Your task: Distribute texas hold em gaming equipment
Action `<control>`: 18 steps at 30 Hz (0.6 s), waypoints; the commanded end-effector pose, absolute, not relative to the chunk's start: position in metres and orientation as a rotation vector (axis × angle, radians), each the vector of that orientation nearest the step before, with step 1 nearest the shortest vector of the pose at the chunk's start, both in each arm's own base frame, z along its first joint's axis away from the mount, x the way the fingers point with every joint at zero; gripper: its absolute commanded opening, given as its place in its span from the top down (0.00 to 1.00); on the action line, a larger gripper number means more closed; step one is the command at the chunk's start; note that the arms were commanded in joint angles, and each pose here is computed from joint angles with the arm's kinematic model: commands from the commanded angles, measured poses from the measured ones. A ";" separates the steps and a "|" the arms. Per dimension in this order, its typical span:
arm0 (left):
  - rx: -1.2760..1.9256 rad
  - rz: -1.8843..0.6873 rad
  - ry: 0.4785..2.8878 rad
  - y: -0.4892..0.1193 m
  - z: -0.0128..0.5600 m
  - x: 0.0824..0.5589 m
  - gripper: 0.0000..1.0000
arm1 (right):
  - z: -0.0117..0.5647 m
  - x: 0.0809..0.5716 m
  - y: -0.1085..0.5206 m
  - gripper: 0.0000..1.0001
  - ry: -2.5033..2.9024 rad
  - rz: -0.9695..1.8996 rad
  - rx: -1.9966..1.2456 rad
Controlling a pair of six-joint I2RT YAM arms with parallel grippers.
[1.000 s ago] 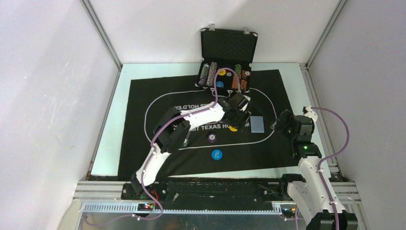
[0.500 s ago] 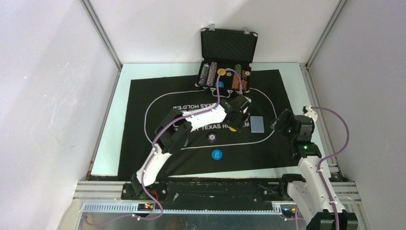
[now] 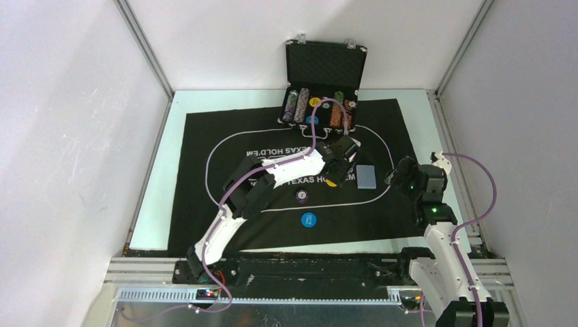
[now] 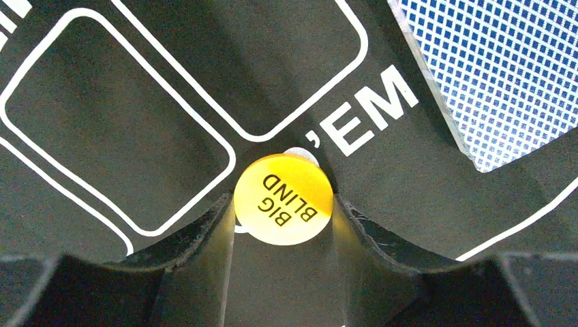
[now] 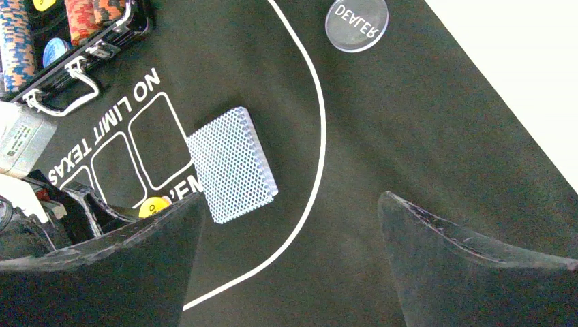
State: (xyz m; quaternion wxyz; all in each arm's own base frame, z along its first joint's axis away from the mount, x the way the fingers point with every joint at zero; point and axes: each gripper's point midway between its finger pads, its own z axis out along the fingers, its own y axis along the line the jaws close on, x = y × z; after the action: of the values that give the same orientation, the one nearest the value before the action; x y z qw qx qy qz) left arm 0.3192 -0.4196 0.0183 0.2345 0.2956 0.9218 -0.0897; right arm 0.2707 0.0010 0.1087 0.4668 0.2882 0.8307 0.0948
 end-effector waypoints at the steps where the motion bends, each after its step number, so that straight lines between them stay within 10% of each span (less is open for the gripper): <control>1: 0.847 -0.259 2.584 -0.423 -0.003 0.305 0.59 | 0.118 0.277 -0.002 0.00 1.989 0.234 0.712; 11: 0.526 -0.363 2.398 -0.383 0.107 0.348 0.75 | 0.119 0.275 -0.004 0.00 1.983 0.223 0.712; 18: -0.033 -0.219 2.330 -0.214 0.139 0.381 0.80 | 0.119 0.275 -0.005 0.00 1.980 0.223 0.713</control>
State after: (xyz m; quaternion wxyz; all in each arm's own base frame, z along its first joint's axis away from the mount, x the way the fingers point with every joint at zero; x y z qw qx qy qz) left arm 0.3472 -0.3020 0.0927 0.3037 0.1384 0.9370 -0.1033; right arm 0.2709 0.0002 0.1125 0.4743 0.2883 0.8263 0.0955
